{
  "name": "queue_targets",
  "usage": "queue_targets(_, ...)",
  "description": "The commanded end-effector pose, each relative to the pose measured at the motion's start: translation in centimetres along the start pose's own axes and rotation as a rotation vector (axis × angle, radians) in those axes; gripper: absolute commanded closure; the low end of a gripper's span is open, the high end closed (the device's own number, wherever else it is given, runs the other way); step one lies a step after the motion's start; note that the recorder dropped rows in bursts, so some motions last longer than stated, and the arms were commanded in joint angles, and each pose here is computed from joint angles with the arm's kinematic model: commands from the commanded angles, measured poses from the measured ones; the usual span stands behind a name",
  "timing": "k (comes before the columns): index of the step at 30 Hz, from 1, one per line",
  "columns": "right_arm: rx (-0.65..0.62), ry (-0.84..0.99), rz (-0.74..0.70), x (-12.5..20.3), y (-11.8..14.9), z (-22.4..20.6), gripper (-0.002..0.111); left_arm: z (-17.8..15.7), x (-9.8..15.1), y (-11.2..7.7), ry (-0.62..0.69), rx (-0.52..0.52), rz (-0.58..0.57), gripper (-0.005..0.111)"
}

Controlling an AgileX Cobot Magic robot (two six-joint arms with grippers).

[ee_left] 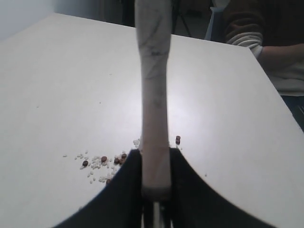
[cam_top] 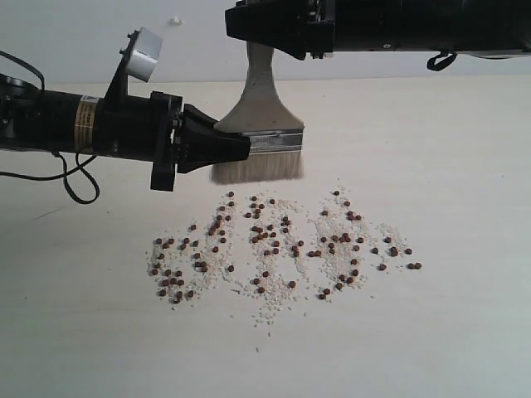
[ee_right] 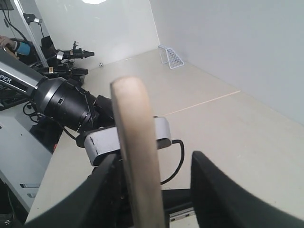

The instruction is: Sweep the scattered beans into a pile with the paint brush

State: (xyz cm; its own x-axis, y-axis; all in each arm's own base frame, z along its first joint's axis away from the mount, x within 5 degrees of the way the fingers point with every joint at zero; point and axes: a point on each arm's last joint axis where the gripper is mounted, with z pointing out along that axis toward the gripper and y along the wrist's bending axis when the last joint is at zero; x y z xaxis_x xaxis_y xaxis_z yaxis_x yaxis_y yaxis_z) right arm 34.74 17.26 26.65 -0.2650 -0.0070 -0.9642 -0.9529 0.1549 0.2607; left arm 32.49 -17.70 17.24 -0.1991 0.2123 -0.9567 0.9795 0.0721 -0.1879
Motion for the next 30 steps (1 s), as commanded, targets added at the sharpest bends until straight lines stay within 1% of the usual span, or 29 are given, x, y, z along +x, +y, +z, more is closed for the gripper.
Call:
queue_targets(1, -0.008, -0.010, -0.007, -0.32, 0.12, 0.07, 0.065, 0.03, -0.17, -0.12, -0.016, 0.007, 0.002, 0.107)
queue_targets(17, -0.009, -0.017, -0.046, -0.80, 0.01, 0.15, 0.066, 0.03, -0.04, -0.21, -0.002, 0.018, -0.012, 0.107)
queue_targets(19, -0.009, -0.017, -0.055, -0.80, 0.01, 0.15, 0.072, 0.03, -0.02, -0.23, 0.001, 0.020, -0.013, 0.107)
queue_targets(22, -0.009, -0.017, -0.055, -0.80, 0.01, 0.15, 0.096, 0.03, -0.02, -0.23, 0.001, 0.020, -0.013, 0.107)
queue_targets(23, -0.009, -0.017, -0.055, -0.80, 0.01, 0.15, 0.107, 0.03, -0.02, -0.23, 0.001, 0.020, -0.013, 0.107)
queue_targets(30, -0.009, -0.017, -0.029, -0.80, 0.01, 0.15, 0.108, 0.03, 0.06, -0.29, 0.010, 0.026, -0.009, 0.107)
